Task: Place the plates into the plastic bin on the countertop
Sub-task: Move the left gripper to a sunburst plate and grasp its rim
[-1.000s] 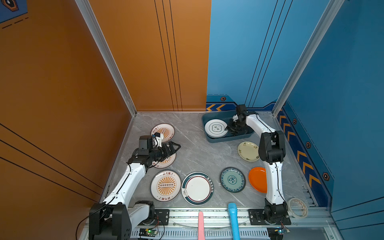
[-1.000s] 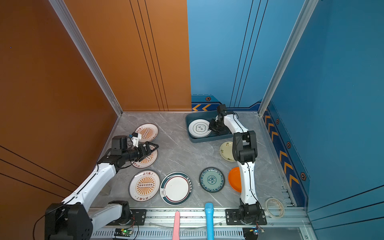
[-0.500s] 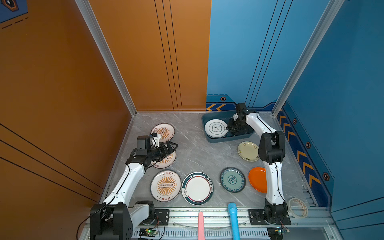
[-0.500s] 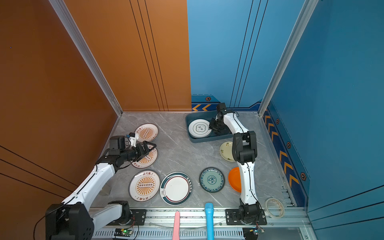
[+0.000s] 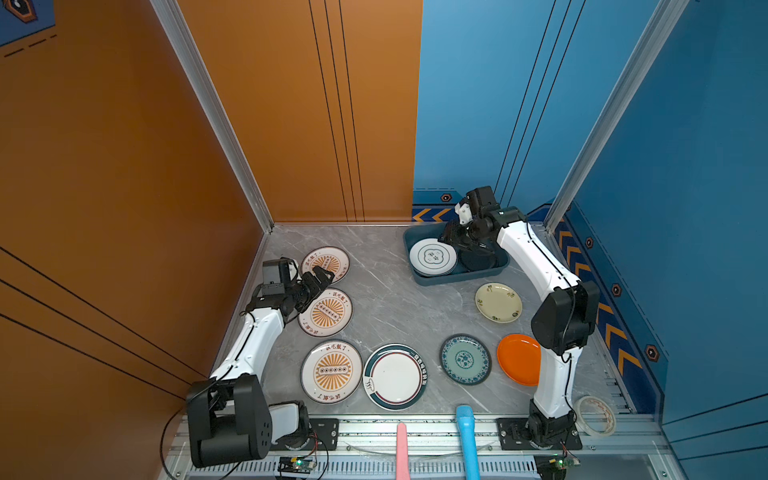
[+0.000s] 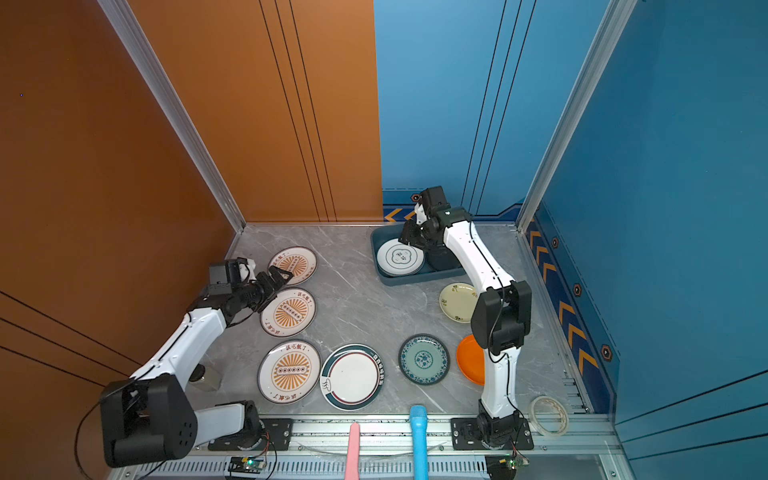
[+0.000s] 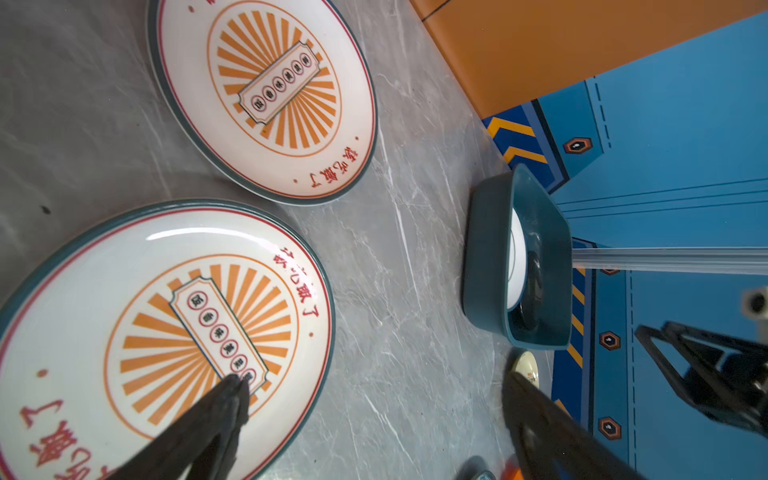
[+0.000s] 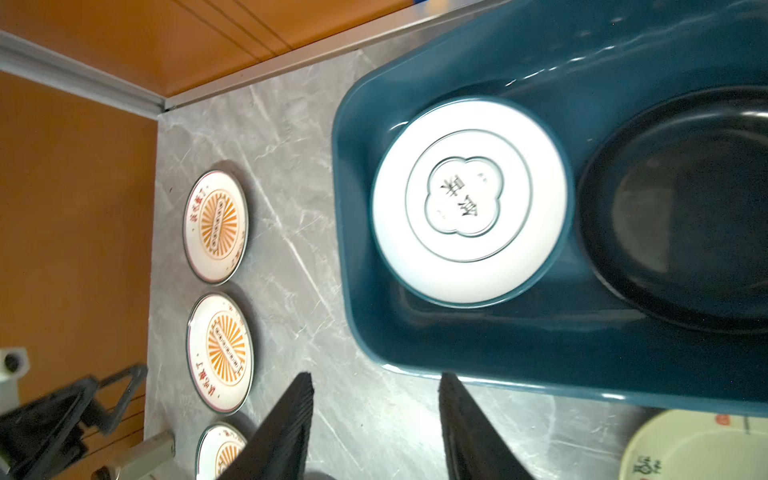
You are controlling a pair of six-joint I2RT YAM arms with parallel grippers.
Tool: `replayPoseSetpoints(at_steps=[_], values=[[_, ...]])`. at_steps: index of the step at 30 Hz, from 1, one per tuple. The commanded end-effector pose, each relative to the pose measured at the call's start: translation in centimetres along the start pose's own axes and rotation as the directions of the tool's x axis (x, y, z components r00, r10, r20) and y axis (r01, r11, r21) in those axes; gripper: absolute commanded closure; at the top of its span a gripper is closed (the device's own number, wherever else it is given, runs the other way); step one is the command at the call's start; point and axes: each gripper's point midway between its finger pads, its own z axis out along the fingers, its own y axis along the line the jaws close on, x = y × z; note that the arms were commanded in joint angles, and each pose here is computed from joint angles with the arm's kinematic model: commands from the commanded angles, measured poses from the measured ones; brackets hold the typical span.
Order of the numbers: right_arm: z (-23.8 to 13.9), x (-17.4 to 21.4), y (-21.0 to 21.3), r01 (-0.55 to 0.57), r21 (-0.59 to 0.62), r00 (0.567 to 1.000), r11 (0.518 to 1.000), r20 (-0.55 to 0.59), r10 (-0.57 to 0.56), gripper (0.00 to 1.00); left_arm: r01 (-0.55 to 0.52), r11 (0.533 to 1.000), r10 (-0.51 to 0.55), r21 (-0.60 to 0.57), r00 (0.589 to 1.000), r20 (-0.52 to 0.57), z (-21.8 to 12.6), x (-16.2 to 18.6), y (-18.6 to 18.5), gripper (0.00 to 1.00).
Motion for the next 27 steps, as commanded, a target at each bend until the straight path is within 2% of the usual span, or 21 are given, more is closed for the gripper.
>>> replayPoseSetpoints(at_steps=[1, 7, 11, 17, 25, 27], values=[[-0.1, 1.6, 1.5, 0.043, -0.051, 0.999, 0.998, -0.013, -0.044, 0.48, -0.005, 1.000, 0.006, -0.010, 0.992, 0.123, 0.0, -4.0, -0.2, 0.02], [0.1, 3.3, 2.5, 0.063, -0.081, 0.997, 0.995, -0.031, -0.066, 0.48, 0.010, 0.999, -0.005, -0.046, 0.993, 0.117, 2.2, -6.6, 2.1, 0.02], [1.0, 4.6, 1.6, 0.056, -0.075, 0.996, 0.996, -0.063, -0.061, 0.48, 0.039, 0.998, -0.032, -0.049, 0.992, 0.123, 3.3, -7.9, 3.8, 0.00], [1.8, 5.4, 0.8, 0.045, -0.076, 0.995, 0.996, -0.086, -0.051, 0.48, 0.090, 0.993, -0.082, -0.072, 0.990, 0.111, 4.8, -8.6, 6.2, 0.10], [2.4, 5.8, 0.7, 0.029, -0.094, 0.994, 0.995, -0.099, -0.039, 0.48, 0.121, 0.990, -0.113, -0.074, 0.988, 0.101, 6.8, -9.1, 7.5, 0.12], [2.4, 6.0, 0.7, 0.028, -0.095, 0.994, 0.995, -0.103, -0.038, 0.48, 0.130, 0.989, -0.123, -0.069, 0.987, 0.106, 7.2, -9.2, 7.7, 0.18]])
